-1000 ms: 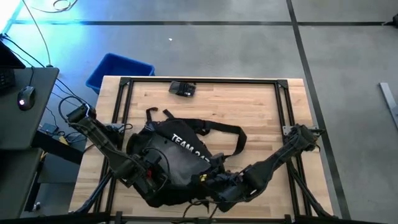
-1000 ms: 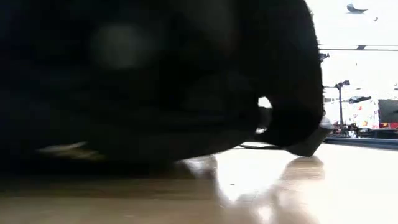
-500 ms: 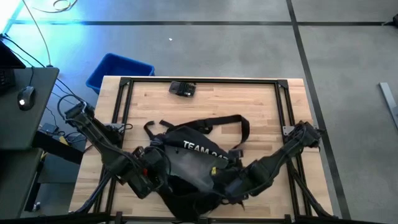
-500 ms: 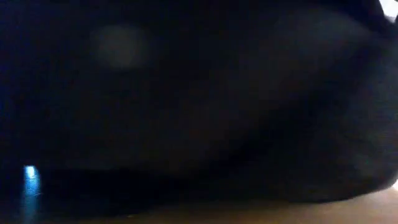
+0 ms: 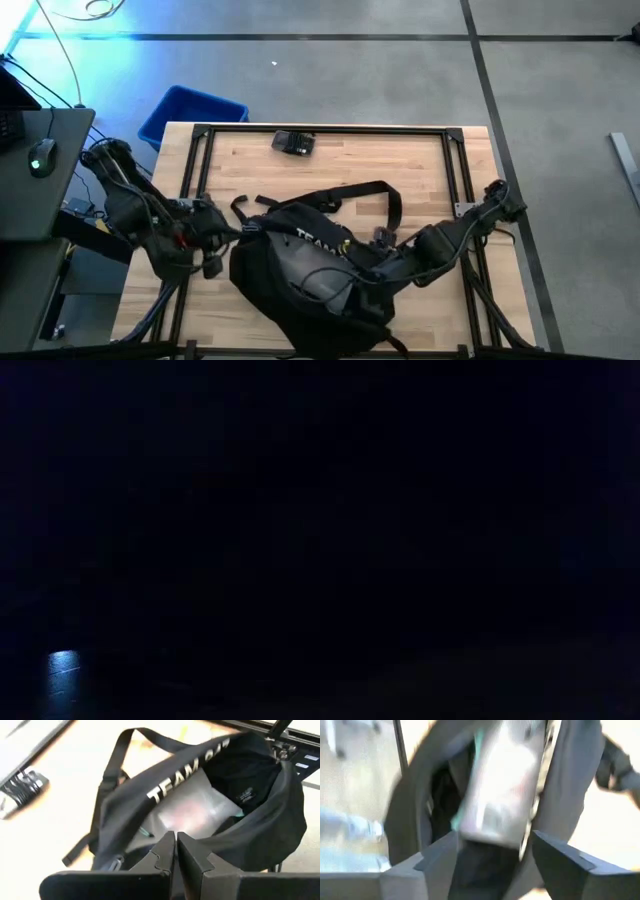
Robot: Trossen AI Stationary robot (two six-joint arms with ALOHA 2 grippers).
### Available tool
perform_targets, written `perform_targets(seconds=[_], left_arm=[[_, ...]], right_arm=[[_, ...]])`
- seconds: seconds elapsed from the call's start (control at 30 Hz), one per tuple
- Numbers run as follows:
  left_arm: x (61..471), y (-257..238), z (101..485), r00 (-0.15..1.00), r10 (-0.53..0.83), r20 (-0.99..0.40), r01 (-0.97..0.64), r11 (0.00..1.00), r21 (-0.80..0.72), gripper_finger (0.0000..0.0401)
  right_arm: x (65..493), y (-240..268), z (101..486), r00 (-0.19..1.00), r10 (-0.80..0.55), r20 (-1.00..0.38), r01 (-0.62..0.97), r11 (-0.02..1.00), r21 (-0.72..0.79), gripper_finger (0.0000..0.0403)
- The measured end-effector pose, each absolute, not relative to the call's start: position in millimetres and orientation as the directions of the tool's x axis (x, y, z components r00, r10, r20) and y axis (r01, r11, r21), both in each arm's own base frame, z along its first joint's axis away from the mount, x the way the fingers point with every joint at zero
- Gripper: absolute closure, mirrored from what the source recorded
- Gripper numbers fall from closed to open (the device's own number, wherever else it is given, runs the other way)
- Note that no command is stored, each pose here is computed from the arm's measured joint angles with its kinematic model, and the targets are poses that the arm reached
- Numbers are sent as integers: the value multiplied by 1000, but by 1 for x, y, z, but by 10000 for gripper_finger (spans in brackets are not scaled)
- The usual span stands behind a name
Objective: Unpack backpack
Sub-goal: Put the transparent zip bag into the black backpack
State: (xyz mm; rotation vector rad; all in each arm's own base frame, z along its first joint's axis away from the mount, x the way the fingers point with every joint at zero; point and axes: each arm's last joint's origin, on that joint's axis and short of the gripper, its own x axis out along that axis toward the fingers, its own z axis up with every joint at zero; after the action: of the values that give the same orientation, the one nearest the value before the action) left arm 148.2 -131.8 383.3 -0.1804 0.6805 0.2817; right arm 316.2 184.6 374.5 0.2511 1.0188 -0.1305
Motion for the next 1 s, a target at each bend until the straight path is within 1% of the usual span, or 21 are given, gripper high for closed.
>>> perform_targets(seconds=[0.1,0.2,0.33,0.4,0.57,0.7,0.77,0.83,0.9,1.0], left_arm=[[143,-124,384,728,219,-649,-303,953,-18,400],[138,-117,380,691,250,-679,-334,942,8,399],[133,-113,372,658,244,-713,-350,937,-1,390],[132,-113,370,636,221,-739,-358,933,-30,384],[129,-117,368,594,144,-791,-352,931,-94,376],[125,-122,367,580,98,-809,-334,934,-127,375],[122,-125,367,582,87,-809,-324,937,-132,375],[120,-126,368,587,85,-805,-322,937,-136,375],[119,-127,368,597,97,-796,-322,938,-127,375],[118,-126,368,604,115,-788,-322,940,-110,375]], right_arm=[[335,181,376,630,-41,-775,204,972,115,136],[366,171,362,679,-107,-727,212,976,55,125],[411,149,327,675,-236,-699,256,964,-78,124],[431,136,306,660,-266,-702,253,959,-124,124],[477,109,258,671,-279,-687,222,960,-173,124],[495,88,225,644,-260,-720,228,963,-144,127],[498,81,212,611,-276,-742,276,953,-127,144],[499,76,208,597,-286,-749,334,938,-92,181],[500,71,209,602,-262,-754,358,933,-38,240],[500,68,210,602,-200,-773,337,941,19,346]])
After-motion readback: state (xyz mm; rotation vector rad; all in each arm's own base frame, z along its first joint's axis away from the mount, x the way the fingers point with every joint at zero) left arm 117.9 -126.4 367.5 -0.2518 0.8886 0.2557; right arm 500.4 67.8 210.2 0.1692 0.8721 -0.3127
